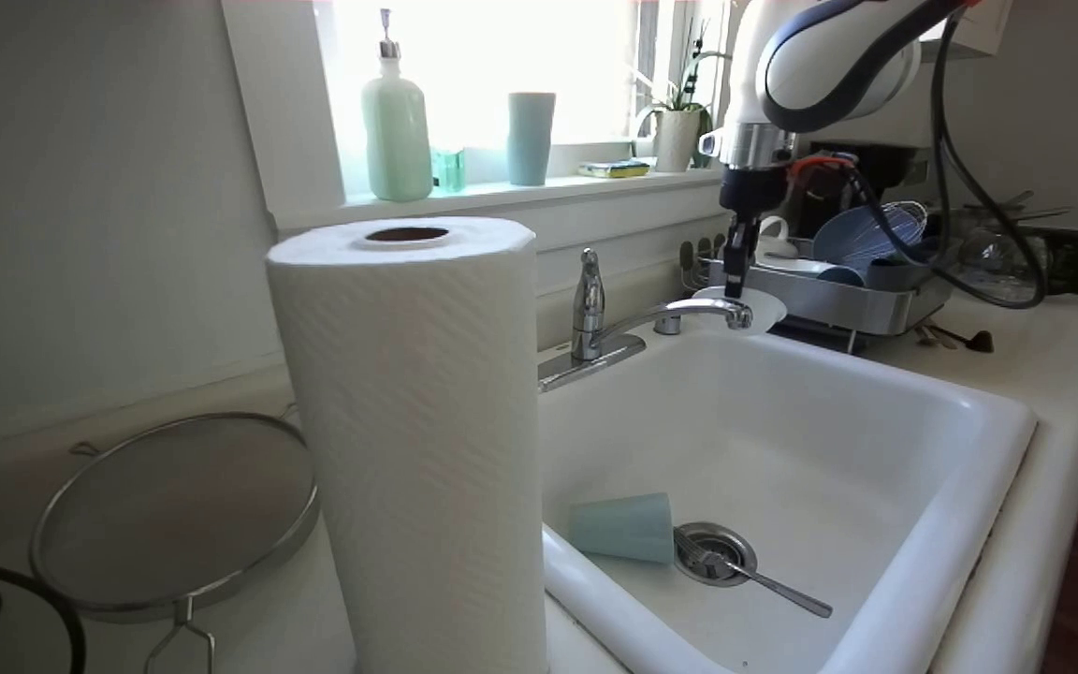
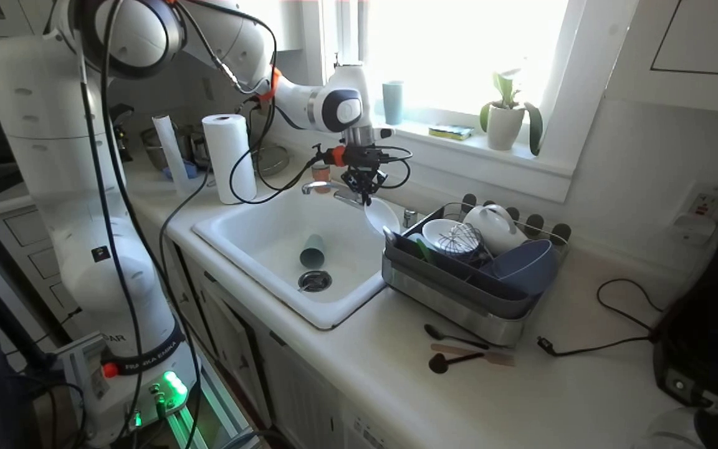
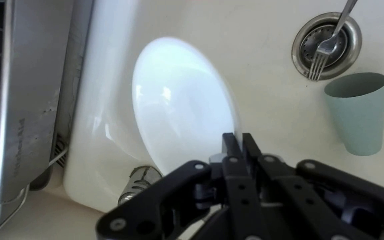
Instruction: Remove a white plate from the dishes drying rack and place it in the sink
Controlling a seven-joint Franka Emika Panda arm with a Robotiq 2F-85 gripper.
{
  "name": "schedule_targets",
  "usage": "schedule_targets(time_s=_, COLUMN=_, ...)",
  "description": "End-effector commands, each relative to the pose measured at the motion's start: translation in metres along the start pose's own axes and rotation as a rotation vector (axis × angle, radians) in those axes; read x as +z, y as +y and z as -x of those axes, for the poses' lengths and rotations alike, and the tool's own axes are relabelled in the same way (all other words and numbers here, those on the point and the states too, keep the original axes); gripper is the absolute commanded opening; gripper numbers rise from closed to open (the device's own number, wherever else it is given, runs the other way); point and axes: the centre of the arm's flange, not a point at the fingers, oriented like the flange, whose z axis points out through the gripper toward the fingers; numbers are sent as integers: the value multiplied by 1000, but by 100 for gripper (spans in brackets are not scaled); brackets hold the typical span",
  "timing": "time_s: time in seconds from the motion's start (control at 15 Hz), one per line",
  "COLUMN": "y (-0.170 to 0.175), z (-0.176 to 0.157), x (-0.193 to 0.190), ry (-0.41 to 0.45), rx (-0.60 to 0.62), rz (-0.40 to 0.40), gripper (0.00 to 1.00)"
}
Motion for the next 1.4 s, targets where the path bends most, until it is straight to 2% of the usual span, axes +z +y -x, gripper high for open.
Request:
schedule_targets(time_s=0.0, y=0, z=0, x=-1, ry=1, rx=0, rz=0, gripper=6)
schedule_targets(time_s=0.07, y=0, z=0, x=-1, ry=2, rx=0, rz=1, gripper=6)
schedule_targets(time_s=0.13, y=0, z=0, x=-2, ry=3, rx=0, rz=1, gripper=2)
schedule_targets(time_s=0.2, y=-13, z=-4, x=5, ry=-18, rx=-40, rz=-26, gripper=2)
schedule_targets(time_s=0.27, y=-21, z=-7, x=12, ry=-33, rx=-49, rz=-9, gripper=2)
schedule_targets(time_s=0.4, y=-40, z=-14, x=30, ry=-69, rx=-72, rz=-36, gripper=2)
schedule_targets(time_s=0.6, y=-58, z=-19, x=61, ry=-126, rx=-67, rz=-9, gripper=2)
schedule_targets(time_s=1.07, y=-39, z=-5, x=126, ry=-220, rx=-33, rz=109, gripper=2)
schedule_targets(time_s=1.33, y=-46, z=-3, x=158, ry=-256, rx=-63, rz=112, gripper=2)
